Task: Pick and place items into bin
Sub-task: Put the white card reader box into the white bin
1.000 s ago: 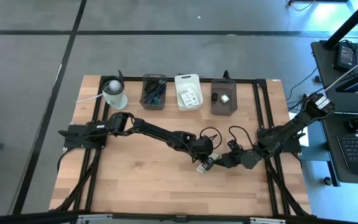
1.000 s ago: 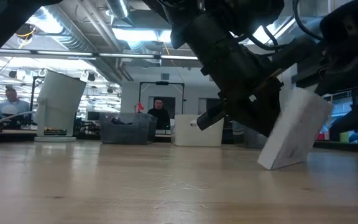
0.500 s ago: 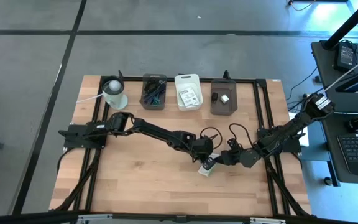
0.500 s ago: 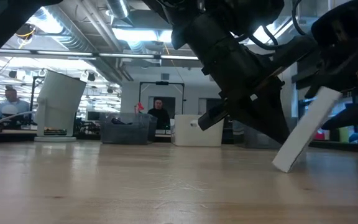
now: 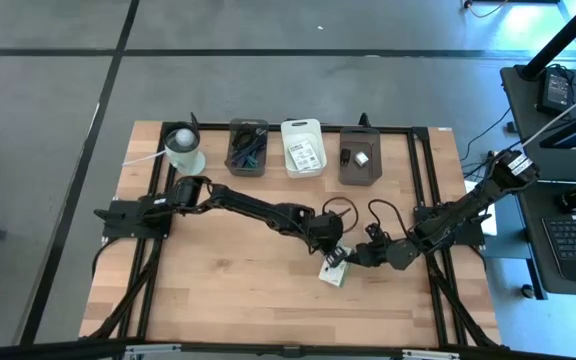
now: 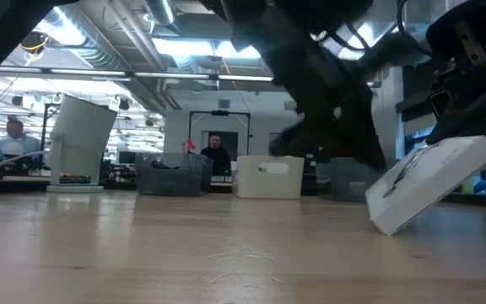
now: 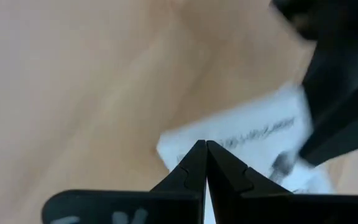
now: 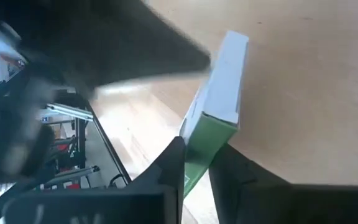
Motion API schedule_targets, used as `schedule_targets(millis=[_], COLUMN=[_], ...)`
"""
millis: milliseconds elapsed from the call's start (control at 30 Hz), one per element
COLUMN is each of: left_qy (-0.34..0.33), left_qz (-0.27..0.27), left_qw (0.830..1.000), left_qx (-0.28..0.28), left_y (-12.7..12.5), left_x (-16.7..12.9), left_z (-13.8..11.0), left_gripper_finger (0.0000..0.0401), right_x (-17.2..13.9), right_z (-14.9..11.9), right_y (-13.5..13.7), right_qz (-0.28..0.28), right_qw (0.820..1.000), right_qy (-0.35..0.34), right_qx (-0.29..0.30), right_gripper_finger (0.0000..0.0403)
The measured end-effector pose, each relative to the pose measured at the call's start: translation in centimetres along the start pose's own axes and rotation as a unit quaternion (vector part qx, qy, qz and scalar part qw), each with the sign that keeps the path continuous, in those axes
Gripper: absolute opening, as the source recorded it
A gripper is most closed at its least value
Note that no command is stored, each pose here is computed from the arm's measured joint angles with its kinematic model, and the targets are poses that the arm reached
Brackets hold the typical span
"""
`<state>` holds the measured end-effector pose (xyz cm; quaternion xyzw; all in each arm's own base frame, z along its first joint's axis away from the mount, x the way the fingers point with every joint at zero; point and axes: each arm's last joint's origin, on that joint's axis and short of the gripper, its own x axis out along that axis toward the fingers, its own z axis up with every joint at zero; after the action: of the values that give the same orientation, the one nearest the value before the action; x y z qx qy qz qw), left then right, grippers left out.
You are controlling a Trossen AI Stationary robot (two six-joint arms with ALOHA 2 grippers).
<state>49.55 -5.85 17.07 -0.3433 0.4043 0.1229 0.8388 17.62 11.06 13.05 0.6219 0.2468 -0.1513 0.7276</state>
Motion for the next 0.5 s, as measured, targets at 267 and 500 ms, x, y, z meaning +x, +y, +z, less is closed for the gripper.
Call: schedule_targets(millis=[267, 500], left_qy=[-0.045, -0.046], left_qz=[0.001, 0.034], left_qw=[0.999, 0.993], left_qx=[0.022, 0.103], left_y=[-0.5, -0.9], left_x=[-4.4, -8.9], left_z=[2.5, 3.1], left_gripper_finger=[0.0006, 0.0006], right_x=[0.0, -0.1], right_z=[0.0, 0.0], right_y=[0.0, 0.2], right_qz=[-0.001, 0.009], right_qw=[1.0, 1.0], right_qy=[0.001, 0.001], right_qx=[-0.002, -0.025], right_gripper_finger=[0.0056, 0.0055])
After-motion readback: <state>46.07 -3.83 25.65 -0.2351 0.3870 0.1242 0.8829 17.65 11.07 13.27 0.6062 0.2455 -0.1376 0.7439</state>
